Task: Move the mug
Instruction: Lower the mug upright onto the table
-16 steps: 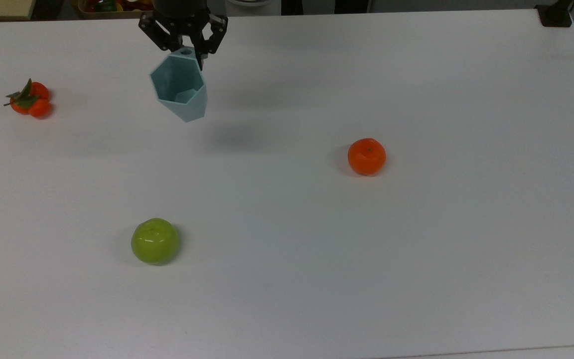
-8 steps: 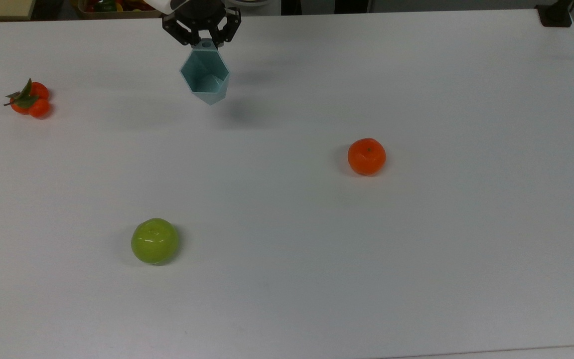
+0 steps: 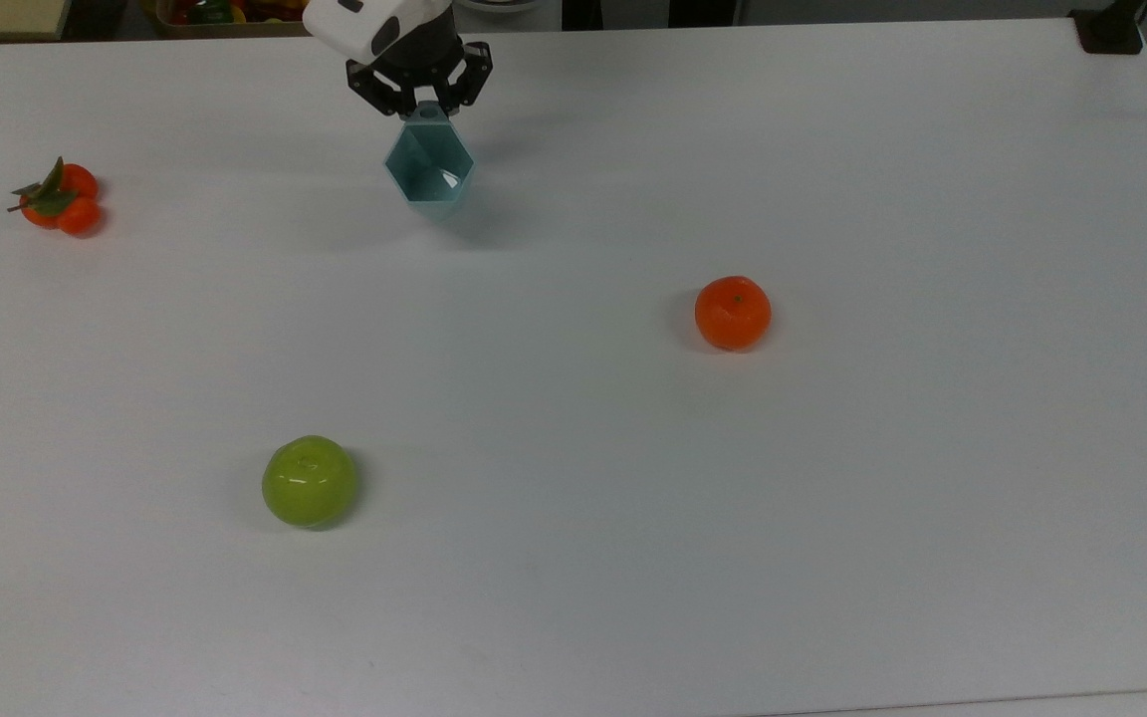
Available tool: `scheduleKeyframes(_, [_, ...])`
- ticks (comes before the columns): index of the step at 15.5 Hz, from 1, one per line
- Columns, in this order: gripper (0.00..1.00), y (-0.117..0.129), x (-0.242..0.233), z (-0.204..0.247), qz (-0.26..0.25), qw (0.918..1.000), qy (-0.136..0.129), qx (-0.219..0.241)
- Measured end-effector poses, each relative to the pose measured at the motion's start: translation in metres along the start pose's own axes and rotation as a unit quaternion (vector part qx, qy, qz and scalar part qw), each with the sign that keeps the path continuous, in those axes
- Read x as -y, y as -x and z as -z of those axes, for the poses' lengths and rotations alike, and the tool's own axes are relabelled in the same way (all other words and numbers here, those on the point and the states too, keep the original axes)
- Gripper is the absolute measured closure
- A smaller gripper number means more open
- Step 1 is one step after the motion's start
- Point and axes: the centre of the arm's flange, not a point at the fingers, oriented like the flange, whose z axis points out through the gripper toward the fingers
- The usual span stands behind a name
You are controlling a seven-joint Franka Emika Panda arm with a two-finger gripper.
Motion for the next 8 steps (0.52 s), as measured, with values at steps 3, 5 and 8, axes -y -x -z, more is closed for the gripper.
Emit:
scheduleKeyframes(3, [0.75, 0.009, 0.003, -0.020, 0.001, 0.9999, 0.003, -0.011])
scheduleKeyframes(5, [0.75, 0.014, 0.004, -0.030, 0.002, 0.9999, 0.004, -0.016])
scheduleKeyframes(8, [0.75, 0.019, 0.006, -0.040, -0.003, 0.9995, 0.004, -0.032])
